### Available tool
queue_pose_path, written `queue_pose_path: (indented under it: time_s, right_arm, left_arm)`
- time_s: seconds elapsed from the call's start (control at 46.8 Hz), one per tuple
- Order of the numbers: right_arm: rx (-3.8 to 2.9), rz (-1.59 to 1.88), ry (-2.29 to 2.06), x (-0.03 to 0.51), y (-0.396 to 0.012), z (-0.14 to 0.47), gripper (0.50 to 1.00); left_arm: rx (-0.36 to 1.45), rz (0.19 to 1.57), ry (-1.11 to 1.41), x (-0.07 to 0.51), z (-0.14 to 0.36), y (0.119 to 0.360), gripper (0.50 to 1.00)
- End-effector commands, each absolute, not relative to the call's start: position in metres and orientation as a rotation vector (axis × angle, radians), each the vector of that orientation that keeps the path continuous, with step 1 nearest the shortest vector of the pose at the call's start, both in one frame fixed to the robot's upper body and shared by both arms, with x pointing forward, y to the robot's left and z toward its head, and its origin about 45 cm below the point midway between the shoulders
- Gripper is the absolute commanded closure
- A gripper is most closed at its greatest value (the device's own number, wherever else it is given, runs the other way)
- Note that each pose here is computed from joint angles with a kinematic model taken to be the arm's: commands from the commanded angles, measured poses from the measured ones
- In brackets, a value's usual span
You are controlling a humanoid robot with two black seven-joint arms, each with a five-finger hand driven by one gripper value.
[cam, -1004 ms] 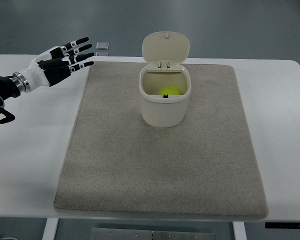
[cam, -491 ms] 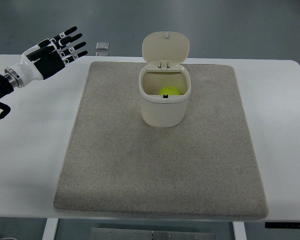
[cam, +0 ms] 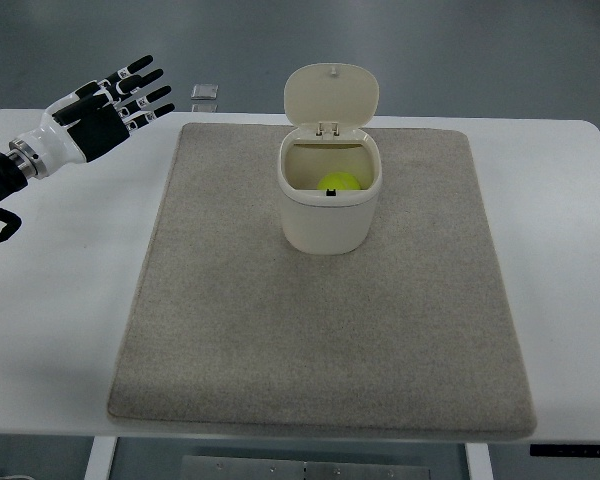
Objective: Put tennis ball into box with left hand
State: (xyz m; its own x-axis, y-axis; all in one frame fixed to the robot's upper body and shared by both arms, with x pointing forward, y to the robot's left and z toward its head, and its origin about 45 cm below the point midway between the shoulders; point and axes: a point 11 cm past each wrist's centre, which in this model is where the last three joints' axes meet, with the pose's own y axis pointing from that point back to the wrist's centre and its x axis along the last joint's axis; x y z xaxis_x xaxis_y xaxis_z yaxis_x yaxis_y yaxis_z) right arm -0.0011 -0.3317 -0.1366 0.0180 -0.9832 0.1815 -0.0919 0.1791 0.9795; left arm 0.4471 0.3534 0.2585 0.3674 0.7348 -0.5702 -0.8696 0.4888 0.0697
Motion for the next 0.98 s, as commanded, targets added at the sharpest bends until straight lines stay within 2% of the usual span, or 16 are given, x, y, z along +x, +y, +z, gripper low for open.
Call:
queue_pose_path:
  time_s: [0.0,0.962]
  right_arm:
    - [1.15,-1.012,-1.335,-0.0013,-0.3314,-0.1366,0.599]
    - [1.153,-1.011,-1.334,-0.0012,-0.3294,-0.1367,0.599]
  left_arm:
    - [-0.258,1.044,0.585,0.4469,0.2583,0.3532,0.506]
    - [-0.253,1.045,0.58,0.4462,0.2584,0.3549,0.506]
